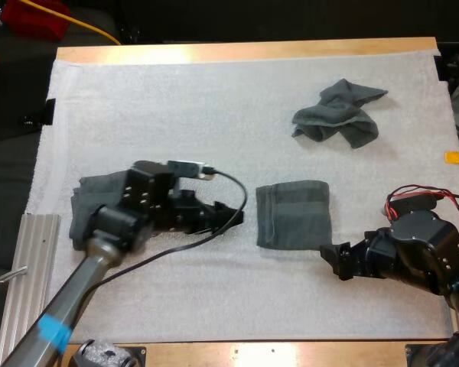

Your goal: Pick towel from pile, fold and stack

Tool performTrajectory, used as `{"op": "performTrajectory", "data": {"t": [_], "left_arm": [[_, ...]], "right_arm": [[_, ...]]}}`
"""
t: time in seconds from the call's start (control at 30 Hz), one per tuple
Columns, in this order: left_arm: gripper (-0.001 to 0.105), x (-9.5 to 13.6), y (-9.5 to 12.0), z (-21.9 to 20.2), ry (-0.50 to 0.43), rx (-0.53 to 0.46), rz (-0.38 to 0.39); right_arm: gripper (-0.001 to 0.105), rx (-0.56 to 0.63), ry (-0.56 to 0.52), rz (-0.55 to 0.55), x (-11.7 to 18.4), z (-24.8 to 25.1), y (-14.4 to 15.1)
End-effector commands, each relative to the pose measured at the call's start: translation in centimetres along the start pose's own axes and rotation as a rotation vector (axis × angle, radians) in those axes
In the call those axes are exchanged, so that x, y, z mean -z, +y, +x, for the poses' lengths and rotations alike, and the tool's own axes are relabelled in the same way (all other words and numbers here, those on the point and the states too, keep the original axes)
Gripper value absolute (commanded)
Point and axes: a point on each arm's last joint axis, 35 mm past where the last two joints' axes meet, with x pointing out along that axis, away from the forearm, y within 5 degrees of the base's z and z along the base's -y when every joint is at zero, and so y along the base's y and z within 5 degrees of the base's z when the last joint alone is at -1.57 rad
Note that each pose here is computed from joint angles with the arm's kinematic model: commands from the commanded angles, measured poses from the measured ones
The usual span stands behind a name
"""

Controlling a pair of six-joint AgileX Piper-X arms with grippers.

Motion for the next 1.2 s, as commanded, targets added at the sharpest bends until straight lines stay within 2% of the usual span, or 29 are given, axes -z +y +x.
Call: {"op": "performTrajectory", "data": {"t": [0.0,0.23,0.5,0.73,0.9,1.17], "left_arm": [[0.071,-0.3,-0.1,0.9,0.0,0.015,-0.009],[0.071,-1.3,2.4,6.0,0.057,-0.016,-0.1],[0.071,-1.5,5.0,9.6,0.111,-0.024,-0.187],[0.071,-1.3,6.5,11.7,0.177,0.021,-0.251],[0.071,-1.1,7.1,12.4,0.199,0.023,-0.28],[0.071,-2.1,6.4,12.3,0.18,0.034,-0.321]], "right_arm": [[0.084,0.005,-0.02,-0.017,-0.2,-0.4,0.1],[0.084,0.005,-0.02,-0.017,-0.2,-0.4,0.1],[0.084,0.005,-0.02,-0.017,-0.2,-0.4,0.1],[0.084,0.005,-0.02,-0.017,-0.2,-0.4,0.1],[0.084,0.008,-0.021,-0.017,-0.2,-0.4,0.1],[0.084,0.008,-0.021,-0.017,-0.2,-0.4,0.1]]}}
